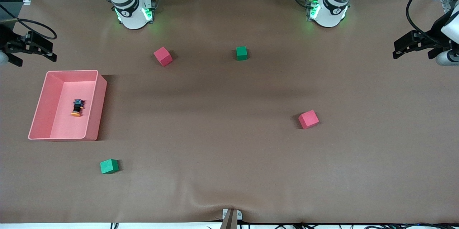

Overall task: Place and upright button with both arms
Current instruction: 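Reach the right gripper into the pink tray toward the yellow button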

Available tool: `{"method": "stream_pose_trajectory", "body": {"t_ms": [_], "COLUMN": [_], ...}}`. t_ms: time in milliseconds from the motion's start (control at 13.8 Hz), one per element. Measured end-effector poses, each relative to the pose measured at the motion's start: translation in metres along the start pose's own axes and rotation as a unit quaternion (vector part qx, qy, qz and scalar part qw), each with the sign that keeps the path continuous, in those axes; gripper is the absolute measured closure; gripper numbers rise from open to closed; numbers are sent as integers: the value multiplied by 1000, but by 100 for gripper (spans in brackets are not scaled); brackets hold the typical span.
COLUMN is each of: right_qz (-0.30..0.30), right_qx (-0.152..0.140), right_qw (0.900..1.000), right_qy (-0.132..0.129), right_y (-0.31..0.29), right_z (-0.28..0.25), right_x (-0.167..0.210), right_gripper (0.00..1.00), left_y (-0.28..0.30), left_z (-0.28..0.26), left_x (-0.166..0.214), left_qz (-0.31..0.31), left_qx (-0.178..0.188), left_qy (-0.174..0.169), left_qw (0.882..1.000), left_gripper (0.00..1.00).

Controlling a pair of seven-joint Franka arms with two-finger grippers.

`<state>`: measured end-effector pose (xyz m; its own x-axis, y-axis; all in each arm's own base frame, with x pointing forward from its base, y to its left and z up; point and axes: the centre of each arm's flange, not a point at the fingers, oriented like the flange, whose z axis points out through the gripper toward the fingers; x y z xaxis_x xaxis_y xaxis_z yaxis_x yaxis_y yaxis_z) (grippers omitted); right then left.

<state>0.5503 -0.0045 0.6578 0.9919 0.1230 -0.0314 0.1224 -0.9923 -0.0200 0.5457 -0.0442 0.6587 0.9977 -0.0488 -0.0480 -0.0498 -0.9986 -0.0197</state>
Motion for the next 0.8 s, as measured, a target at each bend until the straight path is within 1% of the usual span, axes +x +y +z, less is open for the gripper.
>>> {"method": "stream_pose_trajectory", "body": {"t_ms": [145,361,434,651,795], "right_qz": [12,39,48,73,85], "right_qx": [1,0,3,10,11], "right_qw": [1000,999,999,995,994], "right_qy": [-9,-18,-26,-61,-69], "right_y": [15,54,68,111,131], "right_z": [15,62,79,138,182], "right_x": [9,40,47,62,70], "right_gripper": [0,0,0,0,0], "left_y": [6,7,7,7,5], "left_z": [0,3,4,9,10], "left_x": [1,4,5,9,12], "left_qz": [4,3,3,4,3], "left_qx": [0,0,0,-1,-1], "left_qy": [3,3,2,2,5], "left_qw": [1000,1000,1000,1000,1000], "left_gripper": [0,0,0,0,0]}}
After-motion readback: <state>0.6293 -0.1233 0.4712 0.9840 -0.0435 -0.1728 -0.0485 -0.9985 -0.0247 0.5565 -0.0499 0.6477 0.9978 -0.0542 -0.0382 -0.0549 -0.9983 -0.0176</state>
